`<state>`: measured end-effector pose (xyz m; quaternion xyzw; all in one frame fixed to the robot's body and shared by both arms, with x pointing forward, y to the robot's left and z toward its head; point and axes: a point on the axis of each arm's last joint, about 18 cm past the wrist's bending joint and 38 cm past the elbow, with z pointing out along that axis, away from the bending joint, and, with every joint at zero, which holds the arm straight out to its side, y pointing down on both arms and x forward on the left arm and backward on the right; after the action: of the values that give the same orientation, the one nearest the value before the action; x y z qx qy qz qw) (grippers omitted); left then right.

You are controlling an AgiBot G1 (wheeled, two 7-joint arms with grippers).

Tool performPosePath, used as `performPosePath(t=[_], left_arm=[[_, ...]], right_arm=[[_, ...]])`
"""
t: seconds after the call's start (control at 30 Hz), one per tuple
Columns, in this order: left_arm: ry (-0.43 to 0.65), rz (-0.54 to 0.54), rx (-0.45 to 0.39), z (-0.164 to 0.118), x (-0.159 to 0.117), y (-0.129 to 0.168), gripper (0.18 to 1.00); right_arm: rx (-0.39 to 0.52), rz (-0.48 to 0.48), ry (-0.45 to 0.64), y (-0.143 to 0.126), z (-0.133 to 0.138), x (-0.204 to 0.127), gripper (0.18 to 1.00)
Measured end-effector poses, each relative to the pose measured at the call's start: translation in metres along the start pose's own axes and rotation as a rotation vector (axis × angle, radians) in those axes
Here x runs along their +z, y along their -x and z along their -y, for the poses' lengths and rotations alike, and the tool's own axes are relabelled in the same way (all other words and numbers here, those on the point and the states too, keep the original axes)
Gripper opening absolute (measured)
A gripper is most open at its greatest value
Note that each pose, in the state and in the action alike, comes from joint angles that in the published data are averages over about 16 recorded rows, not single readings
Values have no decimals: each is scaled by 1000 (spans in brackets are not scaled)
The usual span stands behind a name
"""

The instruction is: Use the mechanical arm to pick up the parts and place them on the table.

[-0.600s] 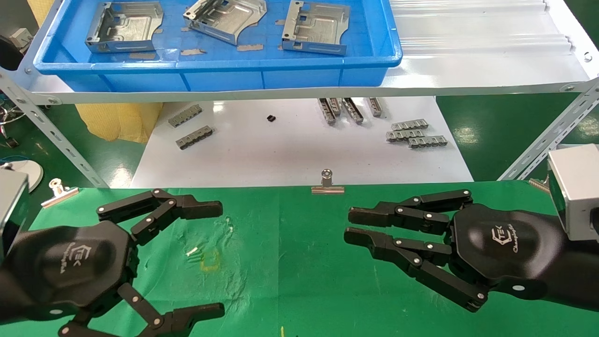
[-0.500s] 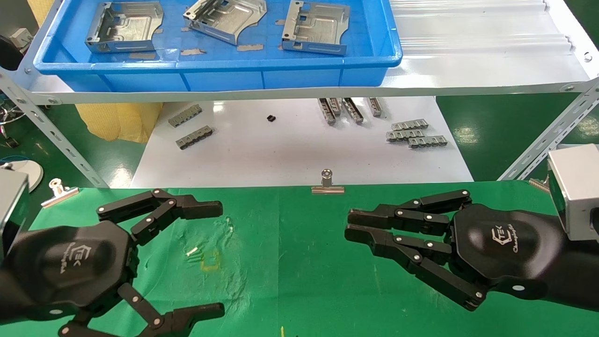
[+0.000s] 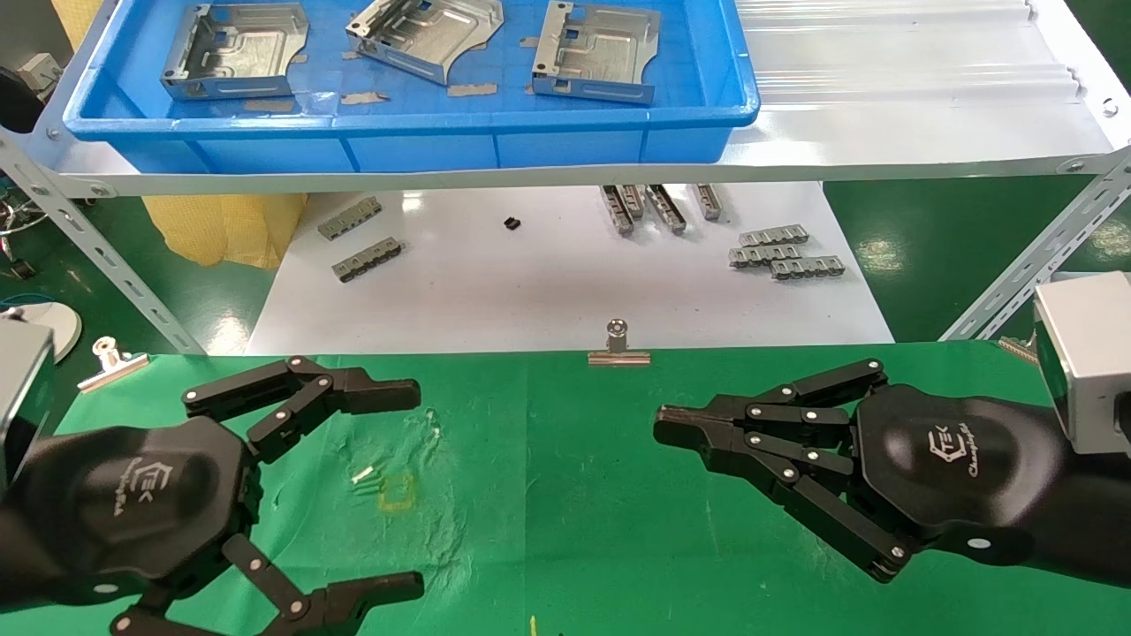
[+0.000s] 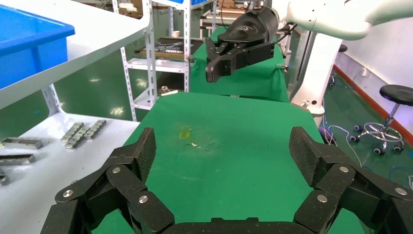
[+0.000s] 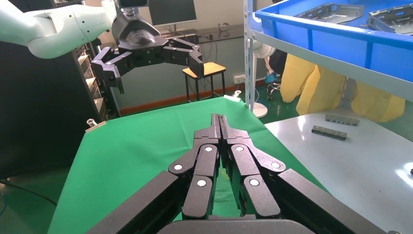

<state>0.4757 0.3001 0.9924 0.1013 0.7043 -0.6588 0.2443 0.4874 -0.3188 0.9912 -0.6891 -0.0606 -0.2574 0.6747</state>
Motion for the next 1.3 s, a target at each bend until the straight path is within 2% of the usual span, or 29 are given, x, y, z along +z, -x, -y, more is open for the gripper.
performPosePath(t=[0.33,0.57,0.7,0.9,1.1,1.3], left_arm=[[0,4,10,3,0,3,1001],[1,61,61,20,6,34,1001],[-2,138,96,37,11,74,1001],[-9,341,123,71,24,158,1001],[16,569,96,94,42,236,1001],[79,763,53,96,58,284,1001]], right_arm=[[0,0,0,0,0,0,191],[0,0,0,0,0,0,192],[0,0,0,0,0,0,194],[0,0,0,0,0,0,211],[0,0,0,0,0,0,255],[0,0,0,0,0,0,332]])
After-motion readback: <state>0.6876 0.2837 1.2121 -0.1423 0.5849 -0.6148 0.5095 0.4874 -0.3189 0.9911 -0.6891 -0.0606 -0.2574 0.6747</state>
